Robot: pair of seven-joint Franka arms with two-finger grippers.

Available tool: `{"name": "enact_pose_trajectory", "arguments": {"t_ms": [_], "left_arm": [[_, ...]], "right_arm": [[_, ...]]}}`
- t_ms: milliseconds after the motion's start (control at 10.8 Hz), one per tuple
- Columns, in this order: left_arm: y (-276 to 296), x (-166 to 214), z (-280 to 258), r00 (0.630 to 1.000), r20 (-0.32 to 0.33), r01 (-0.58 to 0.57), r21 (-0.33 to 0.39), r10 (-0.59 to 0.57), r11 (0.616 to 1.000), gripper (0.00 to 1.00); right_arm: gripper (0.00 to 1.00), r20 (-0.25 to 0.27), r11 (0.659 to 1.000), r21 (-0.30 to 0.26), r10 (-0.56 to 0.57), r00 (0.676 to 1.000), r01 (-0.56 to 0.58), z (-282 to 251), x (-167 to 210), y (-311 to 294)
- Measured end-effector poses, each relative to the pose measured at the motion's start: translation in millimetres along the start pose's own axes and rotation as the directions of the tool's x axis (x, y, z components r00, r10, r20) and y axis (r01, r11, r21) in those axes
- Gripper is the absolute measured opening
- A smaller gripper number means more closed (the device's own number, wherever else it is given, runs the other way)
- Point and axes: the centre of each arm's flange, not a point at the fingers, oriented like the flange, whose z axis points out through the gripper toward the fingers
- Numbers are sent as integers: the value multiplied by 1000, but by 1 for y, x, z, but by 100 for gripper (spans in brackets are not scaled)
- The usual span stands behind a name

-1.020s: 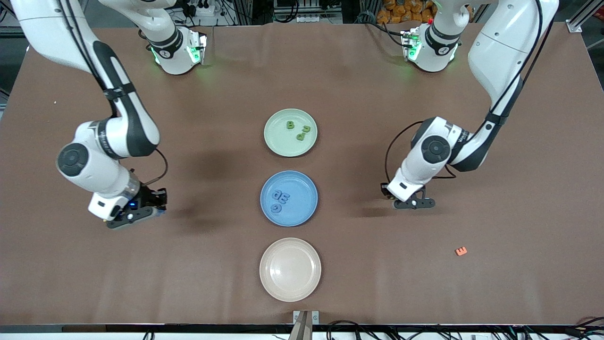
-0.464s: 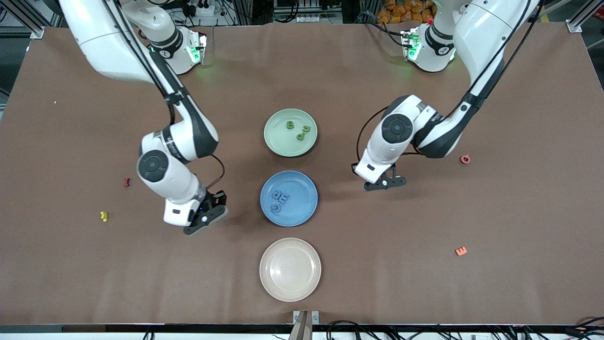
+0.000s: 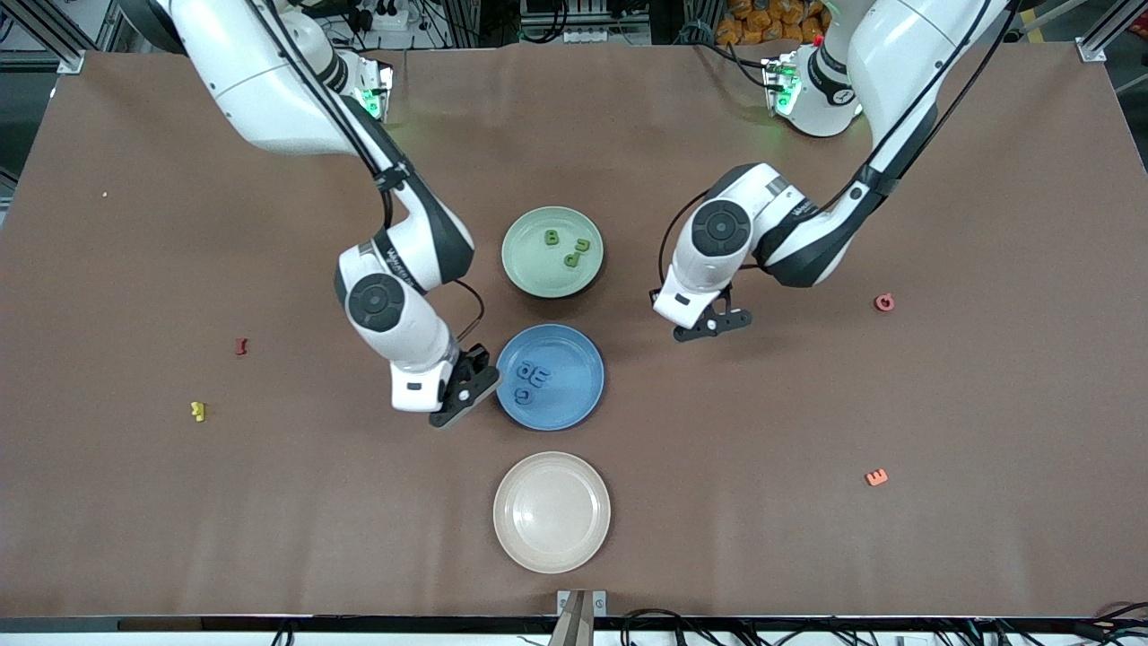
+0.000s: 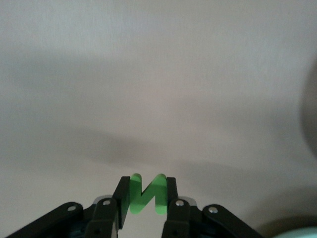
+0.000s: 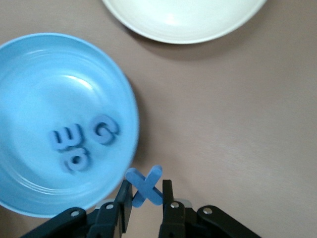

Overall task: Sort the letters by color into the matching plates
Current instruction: 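Place the X on the blue plate while the left gripper places N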

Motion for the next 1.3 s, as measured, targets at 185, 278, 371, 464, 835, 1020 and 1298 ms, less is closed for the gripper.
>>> {"name": "enact_pose_trajectory", "arguments": {"t_ms": [185, 278, 371, 464, 835, 1020, 1298], "left_arm": [[19, -31, -5, 998, 23, 53, 9, -53, 999, 33], [29, -50, -9, 997, 33, 70, 16, -71, 997, 33], [38, -65, -12, 995, 47, 84, 20, -85, 996, 33], [43, -75, -15, 994, 59, 89, 20, -90, 996, 33], [43, -76, -15, 993, 64, 95, 20, -97, 995, 33], [43, -77, -16, 993, 69, 97, 18, -98, 995, 33], [63, -92, -24, 992, 92, 82, -13, -81, 997, 33]], "right_arm": [[29, 0, 1000, 16, -20, 1000, 20, 8, 11, -40], [29, -2, 999, 25, -25, 1000, 26, 12, 17, -59], [29, -5, 999, 30, -28, 1000, 28, 15, 22, -73], [31, -8, 999, 35, -22, 1000, 23, 17, 26, -83], [72, -16, 999, 40, 15, 1000, -14, 18, 29, -73], [97, -16, 999, 38, 34, 999, -33, 11, 31, -60], [100, 63, 999, 5, 51, 997, -52, -5, 13, 18]]}}
